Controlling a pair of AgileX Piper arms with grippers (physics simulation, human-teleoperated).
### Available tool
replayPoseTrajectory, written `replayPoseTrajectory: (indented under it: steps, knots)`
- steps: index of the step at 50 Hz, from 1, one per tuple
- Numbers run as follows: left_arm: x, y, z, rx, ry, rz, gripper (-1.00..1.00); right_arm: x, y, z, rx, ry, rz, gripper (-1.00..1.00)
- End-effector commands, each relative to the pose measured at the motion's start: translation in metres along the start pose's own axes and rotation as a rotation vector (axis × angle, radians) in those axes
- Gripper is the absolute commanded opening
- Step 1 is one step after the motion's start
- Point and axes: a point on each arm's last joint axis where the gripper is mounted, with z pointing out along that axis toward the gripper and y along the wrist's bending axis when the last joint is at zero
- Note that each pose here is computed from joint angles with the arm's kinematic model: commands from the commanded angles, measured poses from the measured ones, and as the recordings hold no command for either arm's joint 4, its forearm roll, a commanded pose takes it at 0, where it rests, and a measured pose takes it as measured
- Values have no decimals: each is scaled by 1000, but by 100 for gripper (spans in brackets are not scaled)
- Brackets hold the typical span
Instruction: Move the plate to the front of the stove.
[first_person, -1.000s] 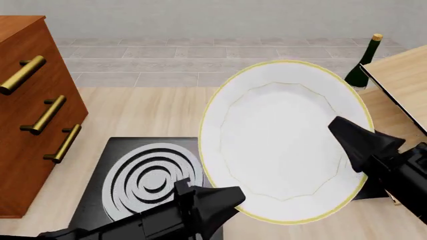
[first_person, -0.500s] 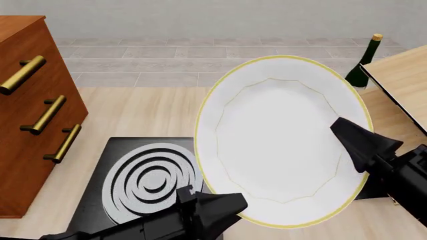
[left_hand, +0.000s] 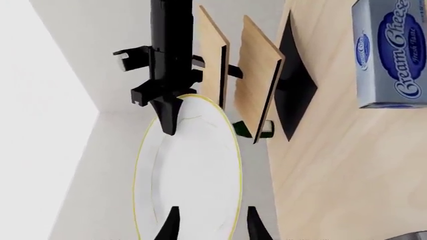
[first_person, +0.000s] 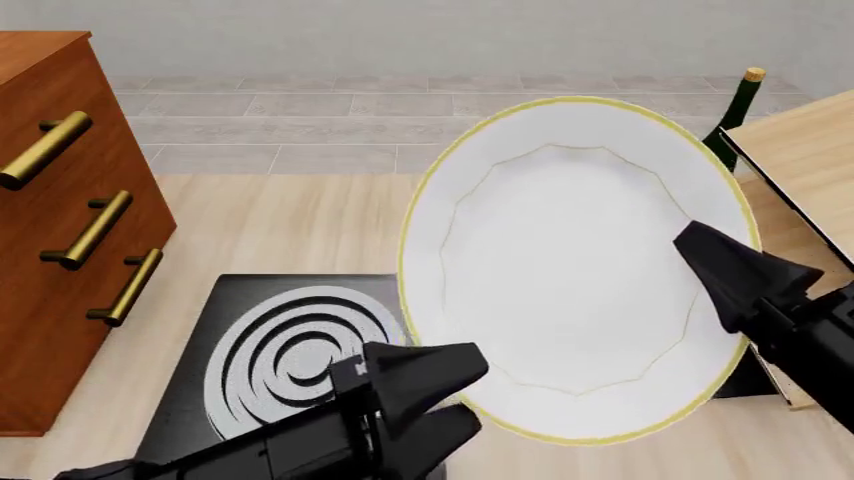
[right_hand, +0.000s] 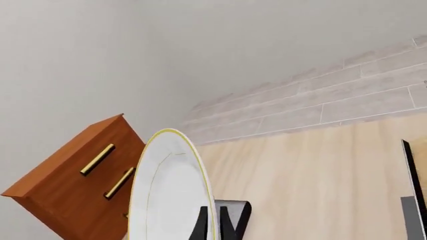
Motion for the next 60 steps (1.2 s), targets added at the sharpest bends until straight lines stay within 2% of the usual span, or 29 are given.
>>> replayPoseTrajectory:
  steps: [1, 9, 14, 18, 21, 23, 25, 27, 33, 34, 36, 38, 44, 48, 49, 52, 53, 55, 60]
  knots:
    - [0, 9, -11, -27, 2, -4, 100, -23, 4, 8, 36, -60, 15, -100]
    - [1, 19, -21, -50, 7, -23, 100, -49, 8, 21, 81, -100, 3, -100]
    - [2, 34, -30, -77, 12, -57, 100, -51, 2, 32, 121, -108, 7, -100]
    - [6, 52, -41, -95, 32, -128, 100, -50, -5, 42, 144, -111, 26, -100]
    - [9, 62, -47, -113, 46, -150, 100, -49, -8, 48, 152, -110, 36, -100]
    - [13, 85, -59, -147, 64, -225, 100, -48, -10, 57, 155, -104, 47, -100]
    - [14, 91, -64, -157, 72, -238, 100, -47, -12, 64, 159, -98, 57, -100]
    - [16, 105, -73, -179, 87, -288, 100, -48, -13, 71, 160, -91, 62, -100]
    - [19, 121, -90, -209, 114, -334, 100, -56, -12, 94, 166, -74, 58, -100]
    - [19, 127, -94, -212, 120, -365, 100, -57, -12, 98, 165, -71, 59, -100]
    - [20, 129, -98, -215, 129, -373, 100, -58, -13, 106, 167, -65, 67, -100]
    - [20, 138, -105, -225, 135, -415, 100, -61, -11, 117, 163, -55, 67, -100]
    - [20, 139, -117, -247, 147, -414, 100, -64, -13, 152, 173, -21, 73, -100]
    - [20, 140, -123, -256, 155, -420, 100, -60, -16, 174, 180, 6, 86, -100]
    - [20, 142, -125, -258, 157, -434, 100, -56, -16, 185, 176, 24, 108, -100]
    - [20, 144, -129, -269, 163, -439, 100, -56, -16, 199, 180, 40, 93, -100]
    - [20, 145, -131, -271, 163, -447, 100, -51, -15, 203, 170, 46, 129, -100]
    - [19, 147, -134, -281, 163, -453, 100, -50, -14, 214, 172, 61, 111, -100]
    - [18, 162, -146, -300, 167, -547, 100, -41, -17, 240, 175, 87, 138, -100]
